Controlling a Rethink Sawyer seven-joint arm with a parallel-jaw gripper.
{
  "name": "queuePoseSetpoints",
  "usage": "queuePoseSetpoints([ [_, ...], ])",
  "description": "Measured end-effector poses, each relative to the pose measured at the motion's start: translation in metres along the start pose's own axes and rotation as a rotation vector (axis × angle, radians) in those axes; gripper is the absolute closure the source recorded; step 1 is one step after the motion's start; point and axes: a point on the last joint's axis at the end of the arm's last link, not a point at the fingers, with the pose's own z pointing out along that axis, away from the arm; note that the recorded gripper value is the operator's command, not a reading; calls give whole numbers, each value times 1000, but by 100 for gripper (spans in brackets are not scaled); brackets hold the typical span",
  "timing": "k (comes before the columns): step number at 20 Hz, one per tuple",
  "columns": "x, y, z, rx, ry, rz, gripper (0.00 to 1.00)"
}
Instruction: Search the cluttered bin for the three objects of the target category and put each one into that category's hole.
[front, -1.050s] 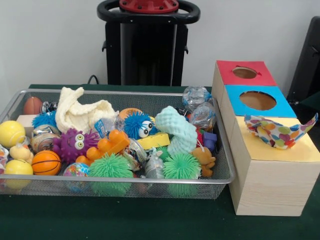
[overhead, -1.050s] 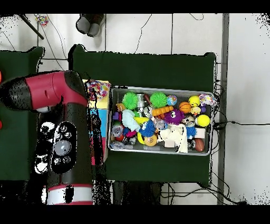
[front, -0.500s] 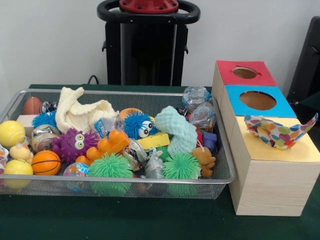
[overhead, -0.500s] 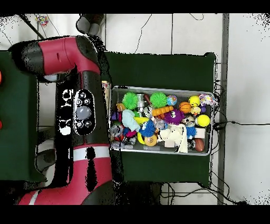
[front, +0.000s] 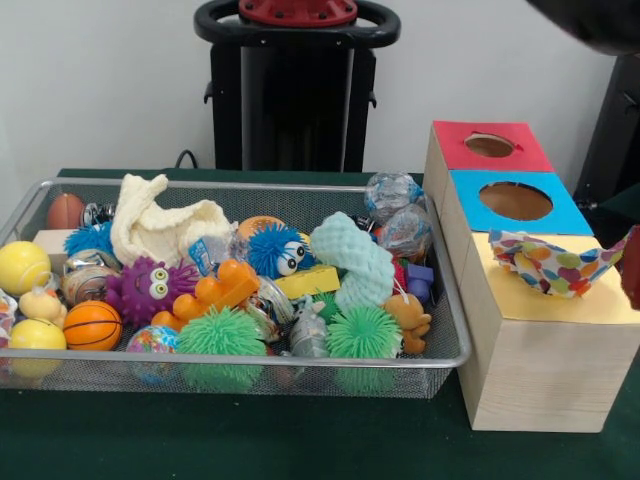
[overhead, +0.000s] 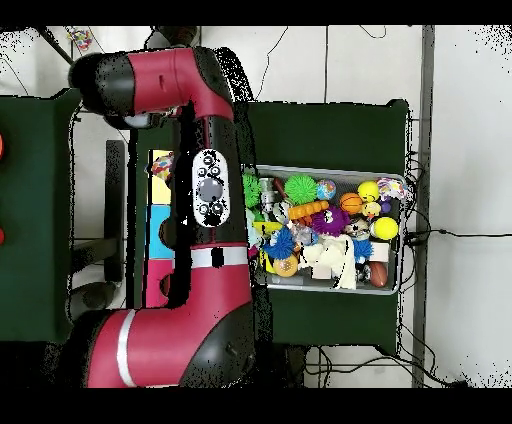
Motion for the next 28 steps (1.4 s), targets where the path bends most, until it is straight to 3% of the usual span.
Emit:
queuePoseSetpoints([
  [6,-14,-15,5,-42,0,38,100],
  [16,-13,-17,8,-32,37,53,100],
  [25,-18,16,-6,-50,-57,12,100],
  [28,-9,47,-8,-70,-110,-16,100],
])
